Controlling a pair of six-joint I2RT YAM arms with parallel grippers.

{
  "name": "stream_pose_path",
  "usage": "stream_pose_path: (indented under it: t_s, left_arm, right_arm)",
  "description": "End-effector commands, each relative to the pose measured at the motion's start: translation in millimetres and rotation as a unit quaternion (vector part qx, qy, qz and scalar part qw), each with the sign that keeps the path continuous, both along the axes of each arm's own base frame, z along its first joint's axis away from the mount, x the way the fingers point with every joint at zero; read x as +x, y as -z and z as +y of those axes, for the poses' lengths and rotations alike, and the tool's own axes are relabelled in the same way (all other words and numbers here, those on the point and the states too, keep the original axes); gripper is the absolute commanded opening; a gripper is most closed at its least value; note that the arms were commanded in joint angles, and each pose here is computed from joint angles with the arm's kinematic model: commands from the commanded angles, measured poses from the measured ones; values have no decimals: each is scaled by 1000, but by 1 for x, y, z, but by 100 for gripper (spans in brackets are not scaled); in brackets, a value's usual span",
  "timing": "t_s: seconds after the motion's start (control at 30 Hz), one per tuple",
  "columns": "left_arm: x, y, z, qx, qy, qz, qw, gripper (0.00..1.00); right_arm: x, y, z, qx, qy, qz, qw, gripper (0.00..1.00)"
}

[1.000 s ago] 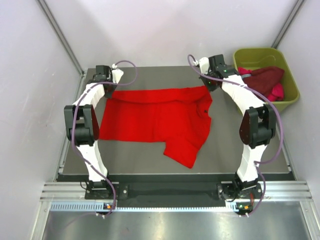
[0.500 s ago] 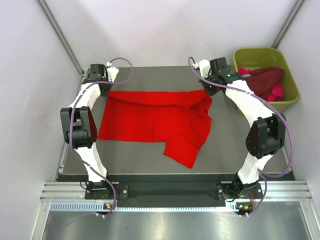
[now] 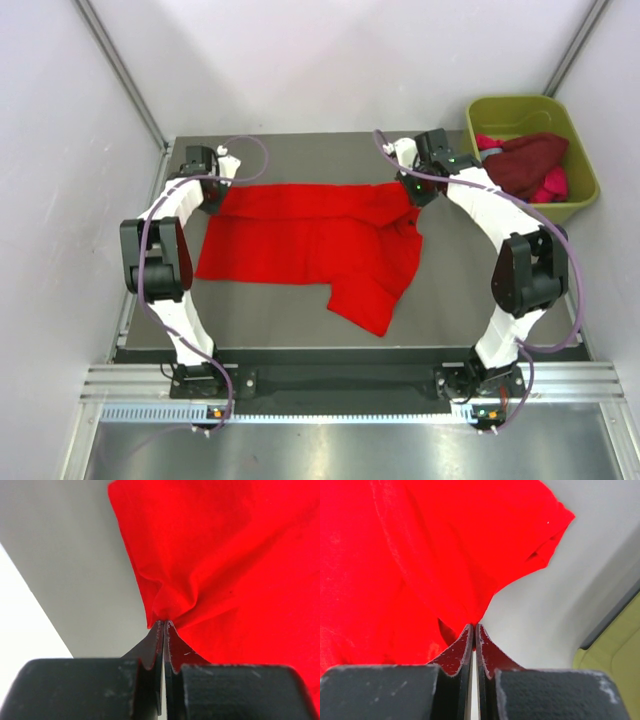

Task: Fold and stack the t-shirts
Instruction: Fold the tshirt

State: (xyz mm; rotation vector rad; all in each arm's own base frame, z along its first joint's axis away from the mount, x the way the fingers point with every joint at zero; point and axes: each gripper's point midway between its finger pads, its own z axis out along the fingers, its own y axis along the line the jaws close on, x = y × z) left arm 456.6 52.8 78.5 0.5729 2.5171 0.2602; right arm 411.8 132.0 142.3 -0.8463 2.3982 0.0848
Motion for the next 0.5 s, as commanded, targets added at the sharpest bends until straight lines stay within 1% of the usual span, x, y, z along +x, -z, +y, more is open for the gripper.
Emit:
stream_pose_path:
  t_s: [0.0,0.23,0.37,0.47]
  left_arm:
    - [-3,-17,0,-4,-8,-22,1000,0]
    - [-2,3,4,-2,-36,0,999,0]
    - [-4,11,13,17,-53,9,998,0]
    - [-6,15,14,16,-56,15,998,1]
  right_arm:
    - [-1,-6,1,0,-3,-15,1000,0]
    - [10,7,-3,-18,5,-19,1000,0]
    - [16,14,-3,-28,5,-16,999,0]
    - [17,17,-3,-29,6,-13,999,0]
